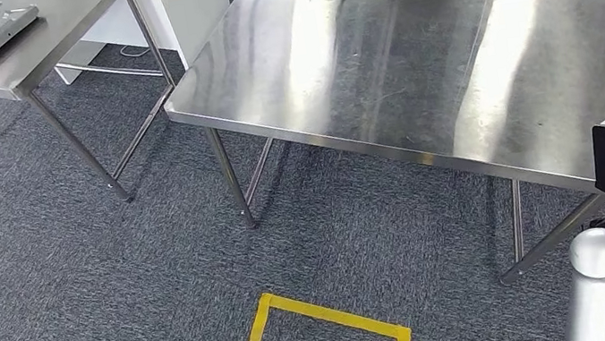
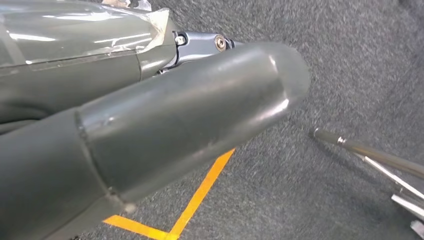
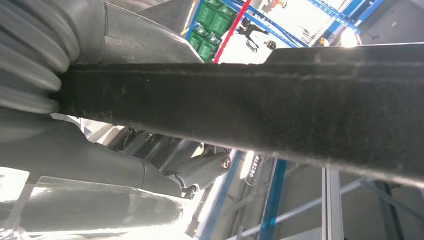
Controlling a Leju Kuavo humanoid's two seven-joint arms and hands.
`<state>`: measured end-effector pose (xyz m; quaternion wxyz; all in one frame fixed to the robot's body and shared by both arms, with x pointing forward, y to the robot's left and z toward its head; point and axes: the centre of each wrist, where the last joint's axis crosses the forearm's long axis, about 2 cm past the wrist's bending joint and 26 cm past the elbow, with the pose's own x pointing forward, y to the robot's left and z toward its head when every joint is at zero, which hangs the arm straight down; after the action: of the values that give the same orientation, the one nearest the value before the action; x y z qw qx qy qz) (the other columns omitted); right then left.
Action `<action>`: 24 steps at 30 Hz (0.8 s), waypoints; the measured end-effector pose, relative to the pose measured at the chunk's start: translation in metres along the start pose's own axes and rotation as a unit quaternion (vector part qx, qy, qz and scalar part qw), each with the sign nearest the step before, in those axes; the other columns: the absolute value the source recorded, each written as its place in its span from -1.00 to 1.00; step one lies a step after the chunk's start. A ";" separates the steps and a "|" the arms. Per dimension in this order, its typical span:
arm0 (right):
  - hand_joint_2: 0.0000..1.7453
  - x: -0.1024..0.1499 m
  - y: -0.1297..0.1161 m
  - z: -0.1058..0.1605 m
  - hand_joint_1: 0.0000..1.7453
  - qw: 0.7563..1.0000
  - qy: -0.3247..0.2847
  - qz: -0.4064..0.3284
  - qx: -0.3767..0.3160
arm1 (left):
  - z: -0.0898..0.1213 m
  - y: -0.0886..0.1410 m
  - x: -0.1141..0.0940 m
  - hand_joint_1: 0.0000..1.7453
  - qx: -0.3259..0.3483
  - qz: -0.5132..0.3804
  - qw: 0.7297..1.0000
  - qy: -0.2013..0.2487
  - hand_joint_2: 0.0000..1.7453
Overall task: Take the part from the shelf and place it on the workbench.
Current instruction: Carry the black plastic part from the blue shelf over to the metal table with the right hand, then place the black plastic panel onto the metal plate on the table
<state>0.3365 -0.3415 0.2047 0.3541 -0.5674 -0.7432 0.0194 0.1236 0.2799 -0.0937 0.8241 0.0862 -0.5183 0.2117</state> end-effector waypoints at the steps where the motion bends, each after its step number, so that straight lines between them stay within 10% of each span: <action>1: 1.00 0.000 0.000 0.000 1.00 1.000 0.000 0.000 0.000 | 0.000 0.000 0.000 -1.00 0.000 0.000 1.000 0.000 -1.00; 24: 1.00 -0.001 0.002 0.002 1.00 1.000 0.005 -0.001 0.006 | -0.003 0.001 0.002 -1.00 -0.042 0.014 0.999 -0.002 -1.00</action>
<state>0.3371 -0.3405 0.2015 0.3609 -0.5643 -0.7422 0.0204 0.1267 0.2825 -0.0931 0.8228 0.0448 -0.5298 0.2009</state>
